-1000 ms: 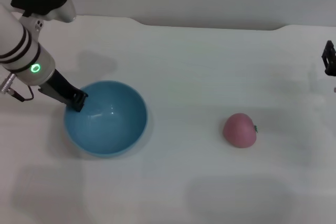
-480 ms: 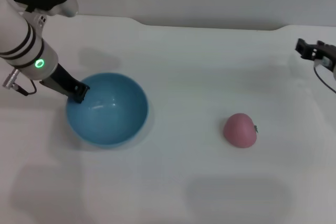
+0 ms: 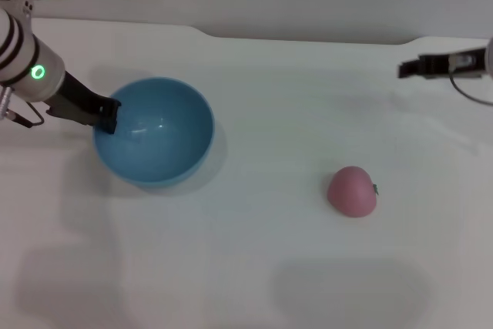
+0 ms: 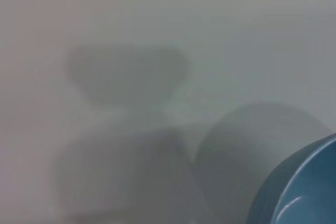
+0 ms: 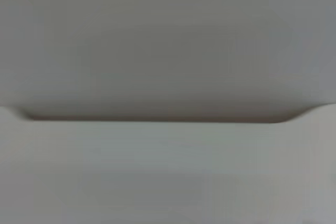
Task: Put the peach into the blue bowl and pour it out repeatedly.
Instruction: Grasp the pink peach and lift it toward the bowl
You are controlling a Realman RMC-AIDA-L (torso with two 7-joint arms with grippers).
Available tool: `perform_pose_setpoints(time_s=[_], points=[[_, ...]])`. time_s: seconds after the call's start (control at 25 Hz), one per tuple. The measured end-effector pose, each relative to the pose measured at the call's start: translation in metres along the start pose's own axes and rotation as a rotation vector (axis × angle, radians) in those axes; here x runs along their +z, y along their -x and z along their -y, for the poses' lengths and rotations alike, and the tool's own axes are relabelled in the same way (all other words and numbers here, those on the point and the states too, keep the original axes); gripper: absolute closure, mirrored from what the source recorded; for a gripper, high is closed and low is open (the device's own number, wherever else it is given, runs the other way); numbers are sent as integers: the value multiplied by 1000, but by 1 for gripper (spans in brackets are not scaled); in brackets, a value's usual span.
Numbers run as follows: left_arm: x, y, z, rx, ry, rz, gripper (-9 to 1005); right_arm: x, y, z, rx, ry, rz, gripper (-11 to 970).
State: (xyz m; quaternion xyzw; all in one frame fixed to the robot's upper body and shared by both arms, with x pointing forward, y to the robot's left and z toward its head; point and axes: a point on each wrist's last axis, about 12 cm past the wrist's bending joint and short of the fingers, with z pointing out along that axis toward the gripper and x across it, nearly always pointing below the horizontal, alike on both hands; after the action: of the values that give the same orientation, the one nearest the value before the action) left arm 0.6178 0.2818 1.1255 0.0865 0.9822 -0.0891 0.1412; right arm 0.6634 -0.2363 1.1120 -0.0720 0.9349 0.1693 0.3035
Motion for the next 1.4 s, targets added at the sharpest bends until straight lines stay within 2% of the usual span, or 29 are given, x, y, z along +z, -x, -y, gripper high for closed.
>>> perform_pose_setpoints(time_s=[0.16, 0.2, 0.24, 0.32, 0.44, 0.72, 1.04, 1.4], points=[[-2, -1, -1, -5, -3, -11, 997, -22, 10, -12, -37, 149, -51, 443], [-2, -1, -1, -5, -4, -13, 997, -31, 12, -20, -69, 183, -82, 444], [-1, -2, -1, -5, -5, -14, 997, -31, 12, -20, -69, 183, -82, 444], [-1, -2, 1, -3, -8, -15, 997, -38, 8, -31, -116, 217, -149, 444], [-2, -1, 2, -2, -9, -11, 997, -38, 3, -39, -144, 233, -213, 443], [-3, 0, 3, 1, -11, -8, 997, -22, -22, -56, -253, 164, -377, 454], [-2, 0, 4, 7, -11, -11, 997, -2, -44, -80, -323, 141, -462, 475], [-2, 0, 5, 15, -9, -16, 998, 8, -57, -73, -328, 89, -498, 498]])
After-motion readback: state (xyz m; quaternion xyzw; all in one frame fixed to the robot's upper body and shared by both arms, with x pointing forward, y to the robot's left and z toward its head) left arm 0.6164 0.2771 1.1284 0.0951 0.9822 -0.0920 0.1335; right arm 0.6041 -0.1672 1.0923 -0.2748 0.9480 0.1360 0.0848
